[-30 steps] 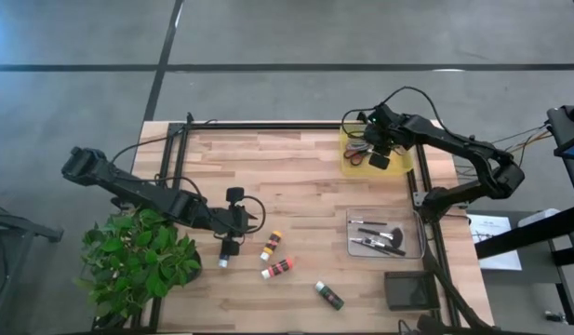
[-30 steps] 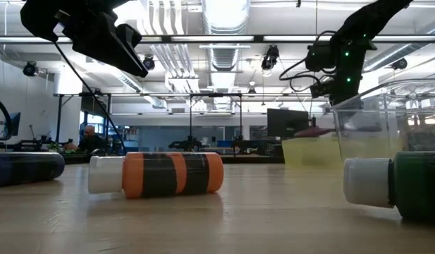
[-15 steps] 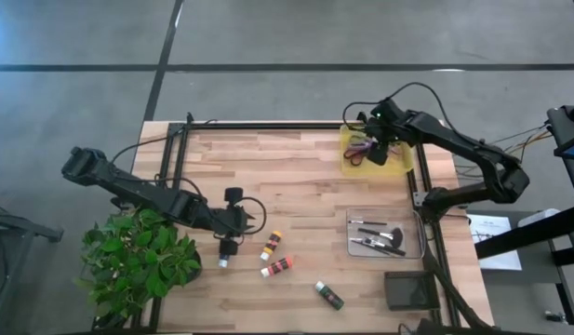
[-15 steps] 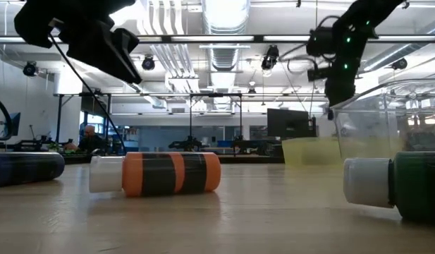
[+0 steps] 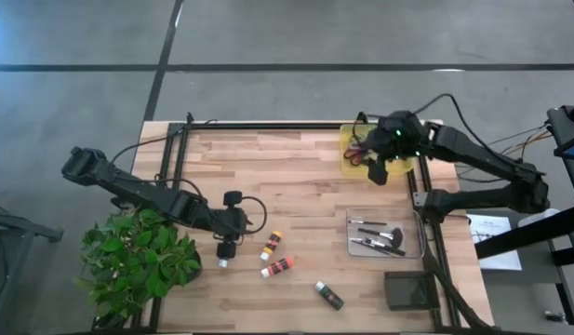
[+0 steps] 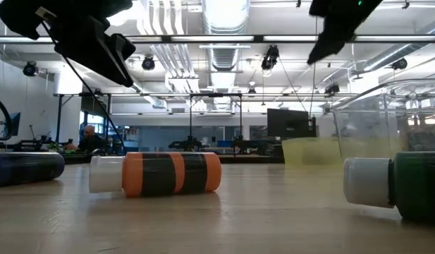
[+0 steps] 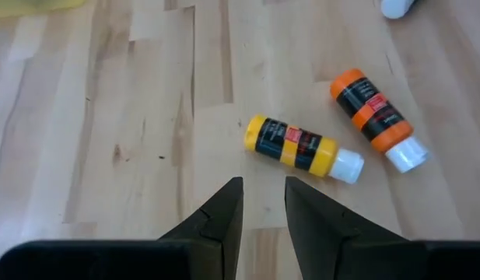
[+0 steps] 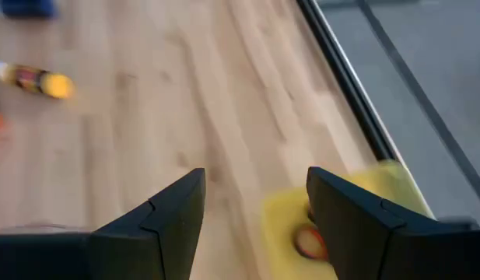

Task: Pick & Place Paint Supplies
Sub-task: Put the orange paint bottle into the black bin

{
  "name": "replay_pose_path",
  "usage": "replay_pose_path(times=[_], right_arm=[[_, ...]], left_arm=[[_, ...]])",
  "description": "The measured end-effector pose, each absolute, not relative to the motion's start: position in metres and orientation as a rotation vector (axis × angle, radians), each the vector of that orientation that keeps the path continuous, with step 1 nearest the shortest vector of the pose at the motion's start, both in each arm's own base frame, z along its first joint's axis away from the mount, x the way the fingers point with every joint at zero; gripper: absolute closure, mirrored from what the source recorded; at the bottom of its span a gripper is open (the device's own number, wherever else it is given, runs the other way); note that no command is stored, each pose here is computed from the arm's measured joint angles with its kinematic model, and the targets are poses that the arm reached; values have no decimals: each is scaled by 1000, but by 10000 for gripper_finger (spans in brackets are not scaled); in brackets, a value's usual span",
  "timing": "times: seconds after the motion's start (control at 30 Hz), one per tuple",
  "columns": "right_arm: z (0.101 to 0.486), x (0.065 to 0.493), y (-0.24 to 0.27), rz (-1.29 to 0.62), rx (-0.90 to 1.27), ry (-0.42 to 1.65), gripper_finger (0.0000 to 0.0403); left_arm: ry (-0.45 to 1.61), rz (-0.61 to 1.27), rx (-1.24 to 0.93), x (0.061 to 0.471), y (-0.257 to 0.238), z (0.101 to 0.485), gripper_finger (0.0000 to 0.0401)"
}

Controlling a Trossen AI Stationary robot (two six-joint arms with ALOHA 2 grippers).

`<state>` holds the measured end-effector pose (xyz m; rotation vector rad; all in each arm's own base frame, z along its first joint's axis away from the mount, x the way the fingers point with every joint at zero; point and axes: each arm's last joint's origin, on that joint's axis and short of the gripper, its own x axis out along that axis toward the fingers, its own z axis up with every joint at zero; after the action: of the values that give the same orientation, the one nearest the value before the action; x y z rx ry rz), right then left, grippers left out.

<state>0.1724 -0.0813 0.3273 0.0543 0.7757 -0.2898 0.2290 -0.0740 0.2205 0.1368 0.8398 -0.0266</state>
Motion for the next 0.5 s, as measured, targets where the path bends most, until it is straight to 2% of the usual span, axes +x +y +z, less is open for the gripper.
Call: replay_pose_path(times=[0.2,0.4,0.5], right_arm=[[332,173,-51,-199,17,707,178],[329,179,-38,-189,-14,724,178],[327,183,-37,-187,-6,735,178]], left_arm=[[790,-84,106,233,-79,224,297],[688,-261,164,245,-91,224,297],[678,-265,170,253,-94,217,297]])
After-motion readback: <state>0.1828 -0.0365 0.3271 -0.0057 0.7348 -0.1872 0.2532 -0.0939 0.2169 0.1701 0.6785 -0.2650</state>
